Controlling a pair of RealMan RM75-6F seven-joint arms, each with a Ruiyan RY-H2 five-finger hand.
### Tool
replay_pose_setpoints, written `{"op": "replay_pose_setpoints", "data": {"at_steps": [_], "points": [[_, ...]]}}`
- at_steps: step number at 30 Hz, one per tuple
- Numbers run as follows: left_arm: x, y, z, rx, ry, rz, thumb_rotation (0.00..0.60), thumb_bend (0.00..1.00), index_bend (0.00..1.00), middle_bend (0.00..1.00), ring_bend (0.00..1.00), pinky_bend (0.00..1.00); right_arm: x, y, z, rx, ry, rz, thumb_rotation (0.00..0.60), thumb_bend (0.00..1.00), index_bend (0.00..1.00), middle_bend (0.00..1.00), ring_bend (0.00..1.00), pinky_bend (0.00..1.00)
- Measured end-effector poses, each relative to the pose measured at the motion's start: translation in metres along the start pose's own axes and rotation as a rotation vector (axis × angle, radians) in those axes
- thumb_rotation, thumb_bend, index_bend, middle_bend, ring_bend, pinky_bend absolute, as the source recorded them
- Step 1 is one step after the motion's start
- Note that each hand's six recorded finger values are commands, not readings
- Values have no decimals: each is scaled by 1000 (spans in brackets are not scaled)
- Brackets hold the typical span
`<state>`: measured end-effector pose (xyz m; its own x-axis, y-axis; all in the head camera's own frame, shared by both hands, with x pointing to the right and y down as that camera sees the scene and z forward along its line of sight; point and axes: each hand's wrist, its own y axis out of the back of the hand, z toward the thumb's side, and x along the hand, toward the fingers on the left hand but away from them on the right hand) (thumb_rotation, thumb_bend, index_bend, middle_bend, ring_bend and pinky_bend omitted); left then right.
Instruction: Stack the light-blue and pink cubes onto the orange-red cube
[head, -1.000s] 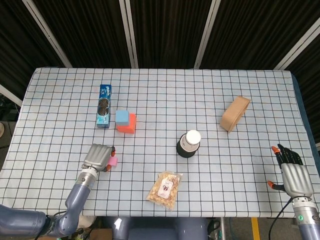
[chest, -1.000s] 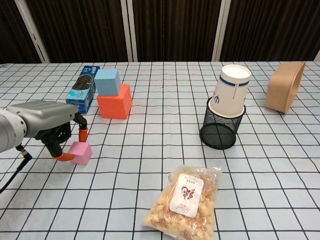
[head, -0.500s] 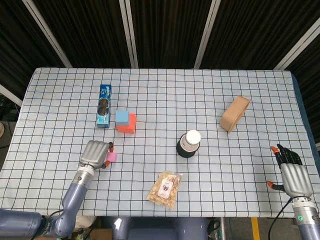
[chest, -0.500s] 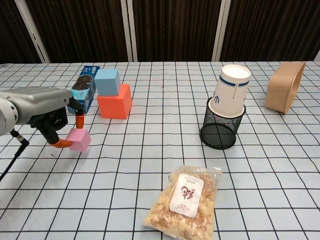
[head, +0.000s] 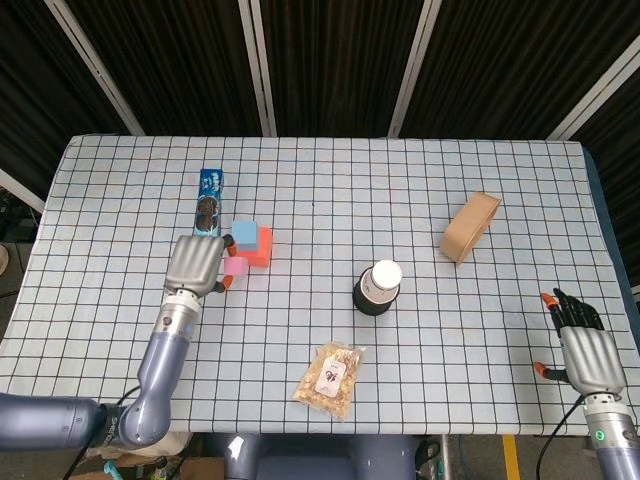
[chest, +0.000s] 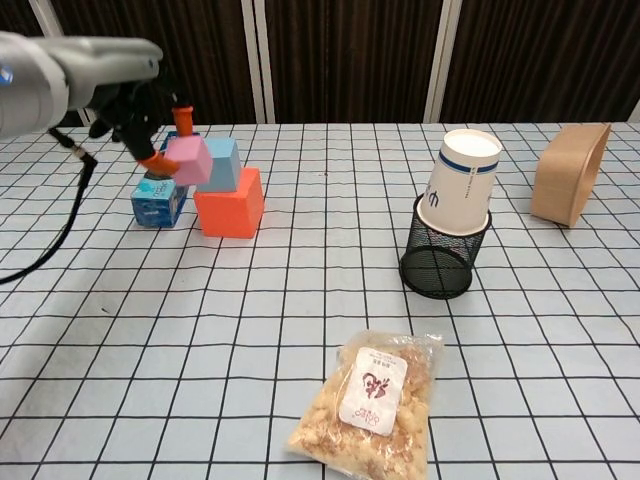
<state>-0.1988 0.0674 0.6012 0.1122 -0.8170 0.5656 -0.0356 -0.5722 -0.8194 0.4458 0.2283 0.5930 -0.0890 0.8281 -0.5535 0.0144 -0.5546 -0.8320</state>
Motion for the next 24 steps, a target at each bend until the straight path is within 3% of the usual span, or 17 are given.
{"op": "replay_pose_setpoints", "data": {"at_steps": [2, 10, 18, 24], "points": [[6, 18, 11, -30, 7, 22, 600, 314, 462, 868, 727, 742, 0, -1, 0, 2, -2, 2, 600, 103, 71, 33, 55, 104], [29, 36, 14, -38, 99, 24, 600, 315, 468, 866, 727, 742, -2, -1, -1, 5, -9, 4, 600, 103, 71, 33, 55, 104], [54, 38, -10, -25, 203, 14, 600, 315, 471, 866, 726, 739, -2, -1, -3, 7, -16, 1, 600, 103, 71, 33, 55, 105], [64, 28, -13, -72, 192, -38, 600, 327, 485, 865, 726, 735, -3, -3, -3, 19, -20, 7, 600, 103, 71, 33, 55, 104]]}}
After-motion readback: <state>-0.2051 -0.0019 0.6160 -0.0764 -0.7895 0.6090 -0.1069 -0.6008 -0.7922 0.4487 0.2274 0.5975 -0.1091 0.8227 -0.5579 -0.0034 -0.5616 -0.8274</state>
